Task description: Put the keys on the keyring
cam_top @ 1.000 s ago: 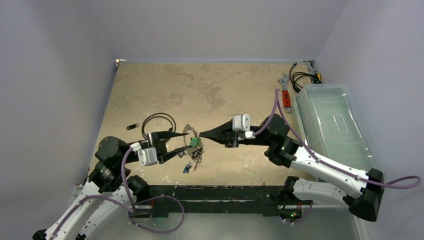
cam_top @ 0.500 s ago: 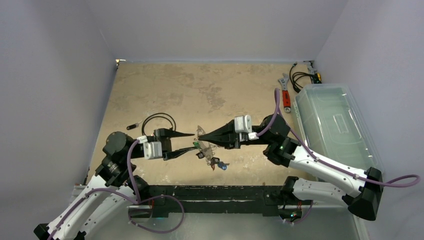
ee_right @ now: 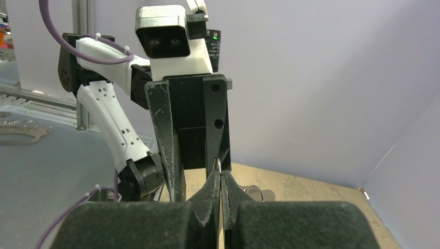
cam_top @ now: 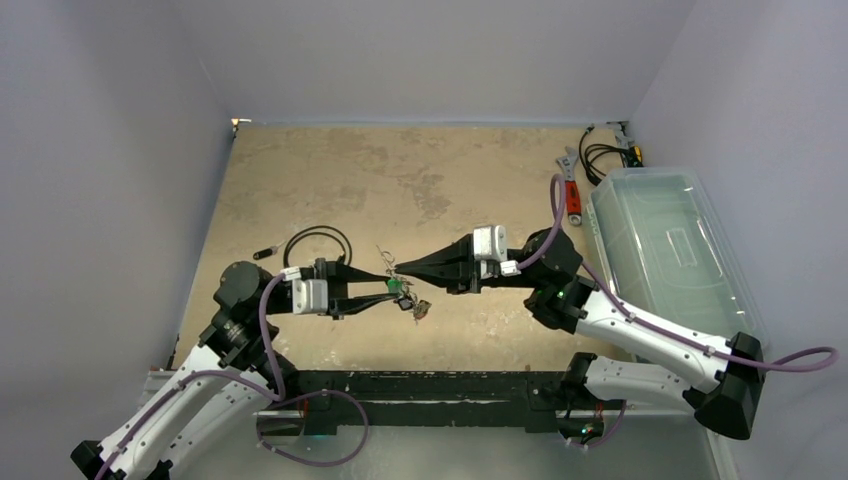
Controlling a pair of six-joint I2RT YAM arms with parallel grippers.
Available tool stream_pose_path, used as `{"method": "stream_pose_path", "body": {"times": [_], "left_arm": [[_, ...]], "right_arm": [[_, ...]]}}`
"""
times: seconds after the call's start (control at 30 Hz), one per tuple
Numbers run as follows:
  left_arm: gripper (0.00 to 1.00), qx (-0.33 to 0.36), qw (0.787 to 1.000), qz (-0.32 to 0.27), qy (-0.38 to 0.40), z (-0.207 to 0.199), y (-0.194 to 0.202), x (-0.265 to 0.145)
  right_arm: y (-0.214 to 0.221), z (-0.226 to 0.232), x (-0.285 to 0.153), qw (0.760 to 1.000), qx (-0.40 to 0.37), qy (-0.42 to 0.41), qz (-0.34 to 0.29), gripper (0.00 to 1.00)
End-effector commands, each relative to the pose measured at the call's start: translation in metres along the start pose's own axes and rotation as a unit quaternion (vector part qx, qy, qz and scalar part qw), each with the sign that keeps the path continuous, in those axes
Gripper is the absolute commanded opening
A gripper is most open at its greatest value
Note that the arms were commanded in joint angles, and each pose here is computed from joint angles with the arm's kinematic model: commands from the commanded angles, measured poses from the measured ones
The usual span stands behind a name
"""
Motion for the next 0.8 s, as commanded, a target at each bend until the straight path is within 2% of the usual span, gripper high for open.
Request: {"method": "stream_pose_path", "body": {"times": [0.0,0.1,0.17,0.5,0.77], "left_arm": [[0.23,-0.002,1.0,-0.01,0.008,0.0,-0.001,0.002],[0.14,-0.001,1.0,-0.009,0.006,0.0,-0.001,0.002],[0.0,0.0,1.0,-0.009,0.006,0.001,-0.002,0.002],[0.0,0.029,1.0,-0.009,0.006,-0.004,-0.011,-0.006],[0.0,0.041,0.999,-0.006,-0.003,-0.003,-0.016,-0.009]], "right_arm": [[-0.024,0.001,0.004,0.999,-0.021,-0.005,-0.049,0.0],[-0.022,0.001,0.005,0.999,-0.017,-0.01,-0.047,0.0],[-0.022,0.001,0.004,0.999,-0.016,-0.01,-0.048,0.0],[-0.017,0.001,-0.008,0.999,-0.015,0.035,-0.03,0.0],[-0.014,0.006,-0.016,0.999,-0.013,0.036,-0.004,0.0]]}}
Point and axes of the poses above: each gripper's point midway between its finger pads, its own x axis out along the fingers, its own z axis along the line the jaws close on, y = z × x, the point moved 9 cm from there along -x, back along the fingers, and after that the axes turned 11 degrees about x, right-handed, at the moved point
